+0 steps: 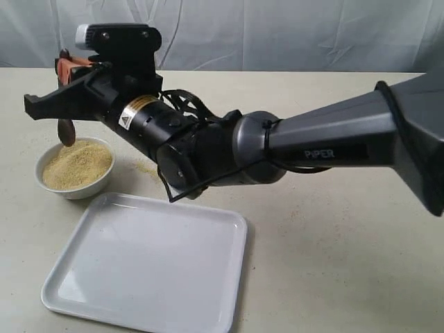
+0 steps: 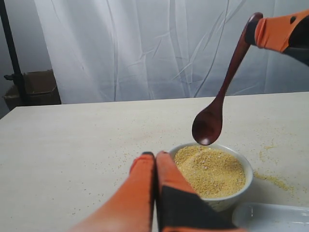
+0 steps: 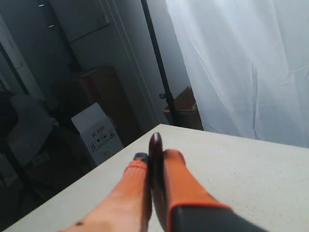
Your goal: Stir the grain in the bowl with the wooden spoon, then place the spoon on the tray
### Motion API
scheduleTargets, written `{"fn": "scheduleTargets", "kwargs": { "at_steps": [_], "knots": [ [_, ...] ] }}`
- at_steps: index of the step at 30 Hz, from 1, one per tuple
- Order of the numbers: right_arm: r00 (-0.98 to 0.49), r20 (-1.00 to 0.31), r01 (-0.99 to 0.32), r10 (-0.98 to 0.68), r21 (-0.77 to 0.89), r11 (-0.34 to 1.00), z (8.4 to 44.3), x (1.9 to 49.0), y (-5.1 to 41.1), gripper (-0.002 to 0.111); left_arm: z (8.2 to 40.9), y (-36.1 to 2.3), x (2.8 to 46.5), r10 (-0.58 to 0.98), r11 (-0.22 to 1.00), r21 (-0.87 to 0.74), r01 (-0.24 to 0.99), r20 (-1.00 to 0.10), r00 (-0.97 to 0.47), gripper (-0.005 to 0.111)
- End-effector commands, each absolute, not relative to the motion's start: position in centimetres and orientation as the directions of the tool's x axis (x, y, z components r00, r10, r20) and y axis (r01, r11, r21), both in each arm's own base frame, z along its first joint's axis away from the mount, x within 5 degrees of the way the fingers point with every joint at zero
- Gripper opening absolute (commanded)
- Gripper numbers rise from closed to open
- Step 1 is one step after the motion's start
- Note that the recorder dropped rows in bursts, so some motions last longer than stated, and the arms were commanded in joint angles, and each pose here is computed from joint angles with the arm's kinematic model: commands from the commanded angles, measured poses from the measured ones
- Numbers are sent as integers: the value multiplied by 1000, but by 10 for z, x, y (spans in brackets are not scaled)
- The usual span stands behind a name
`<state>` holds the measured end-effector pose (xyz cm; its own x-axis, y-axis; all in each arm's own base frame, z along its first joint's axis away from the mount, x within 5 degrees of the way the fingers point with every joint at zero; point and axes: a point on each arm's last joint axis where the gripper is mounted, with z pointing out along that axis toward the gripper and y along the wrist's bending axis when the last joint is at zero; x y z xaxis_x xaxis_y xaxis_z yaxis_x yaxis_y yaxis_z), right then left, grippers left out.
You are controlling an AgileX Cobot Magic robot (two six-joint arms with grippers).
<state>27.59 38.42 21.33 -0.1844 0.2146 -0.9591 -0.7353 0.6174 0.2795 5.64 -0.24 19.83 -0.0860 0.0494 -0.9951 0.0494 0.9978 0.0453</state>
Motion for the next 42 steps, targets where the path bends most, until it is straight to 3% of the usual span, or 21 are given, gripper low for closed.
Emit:
{"fn": "scheduleTargets", "kwargs": {
  "at_steps": [1,5,9,15,20,29,35,42],
  "knots": [
    [-164,-971,-745,172,237,623,214,275,384,-1,198,-2,56,51,998,48,49,-996,-73,0],
    [-196,-978,-735,76,198,648,181,278,387,-1,198,-2,56,56,997,52,49,-996,-73,0],
    [-268,-958,-718,101,269,642,154,279,390,-1,198,-2,56,56,997,52,49,-996,-73,0],
    [-222,-952,-735,209,304,605,184,278,389,-1,198,-2,56,56,997,52,49,-996,-73,0],
    [-86,-989,-741,120,144,655,193,280,385,-1,198,-2,56,56,997,52,49,-996,-73,0],
    [-153,-986,-729,64,157,666,157,282,389,-1,198,-2,56,56,997,52,49,-996,-73,0],
    [-212,-966,-726,149,258,638,160,281,390,-1,198,-2,56,56,997,52,49,-996,-73,0],
    [-201,-963,-728,177,268,631,171,280,389,-1,198,-2,56,51,998,47,49,-996,-73,0]
  ]
}}
